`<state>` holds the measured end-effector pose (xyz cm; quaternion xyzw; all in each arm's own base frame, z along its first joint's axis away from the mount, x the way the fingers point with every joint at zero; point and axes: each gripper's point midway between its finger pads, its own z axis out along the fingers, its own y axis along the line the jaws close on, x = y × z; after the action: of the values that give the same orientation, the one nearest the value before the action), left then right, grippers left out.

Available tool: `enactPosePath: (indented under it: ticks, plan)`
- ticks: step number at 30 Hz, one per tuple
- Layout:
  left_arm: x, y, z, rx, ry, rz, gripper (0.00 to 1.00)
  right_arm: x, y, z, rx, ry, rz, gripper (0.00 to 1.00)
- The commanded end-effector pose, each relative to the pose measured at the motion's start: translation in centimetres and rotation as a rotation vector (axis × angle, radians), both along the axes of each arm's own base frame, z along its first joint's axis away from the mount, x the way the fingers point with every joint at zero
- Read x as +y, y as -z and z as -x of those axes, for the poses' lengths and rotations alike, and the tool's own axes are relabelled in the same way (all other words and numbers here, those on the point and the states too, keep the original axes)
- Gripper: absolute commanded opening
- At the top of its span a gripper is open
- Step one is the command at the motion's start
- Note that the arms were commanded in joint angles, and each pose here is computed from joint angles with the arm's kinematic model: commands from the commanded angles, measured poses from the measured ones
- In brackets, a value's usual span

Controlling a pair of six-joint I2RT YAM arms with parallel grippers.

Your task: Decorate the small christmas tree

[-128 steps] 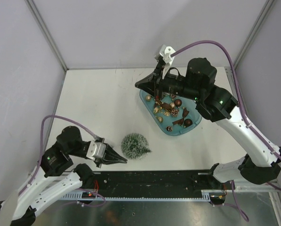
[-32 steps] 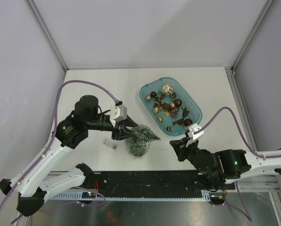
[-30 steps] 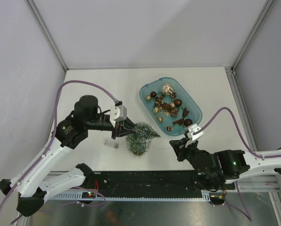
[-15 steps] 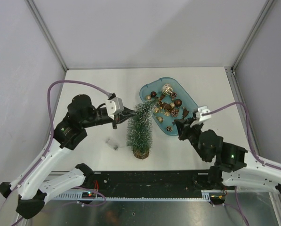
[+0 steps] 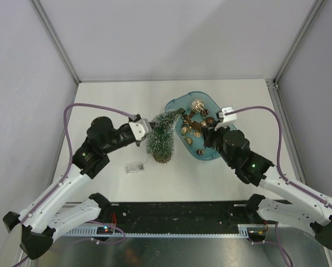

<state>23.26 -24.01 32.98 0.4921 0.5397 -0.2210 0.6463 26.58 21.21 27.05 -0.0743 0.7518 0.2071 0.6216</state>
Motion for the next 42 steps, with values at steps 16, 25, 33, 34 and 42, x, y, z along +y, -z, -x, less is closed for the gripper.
enactPosePath:
  ticks: [16,25,33,34,42]
  plan:
    - [1.6,-1.7,0.1,-0.062,-0.098,0.117,0.34,2.8,-0.6,7.8,-0.072,-0.118,-0.092,0.0]
    - [2.5,-3.3,1.2,-0.054,-0.096,0.14,0.8,2.6,0.2,11.4,-0.107,-0.137,-0.079,0.0]
    - [5.4,-4.9,3.8,-0.029,-0.119,0.144,0.96,3.6,-0.4,12.4,-0.157,-0.191,-0.06,0.0]
    - [5.7,-4.7,4.4,-0.018,-0.114,0.139,0.95,3.6,-0.5,12.5,-0.162,-0.197,-0.059,0.0]
    - [4.9,-4.2,12.4,0.109,0.201,0.111,0.69,4.7,-1.0,13.7,-0.218,-0.292,-0.043,0.0]
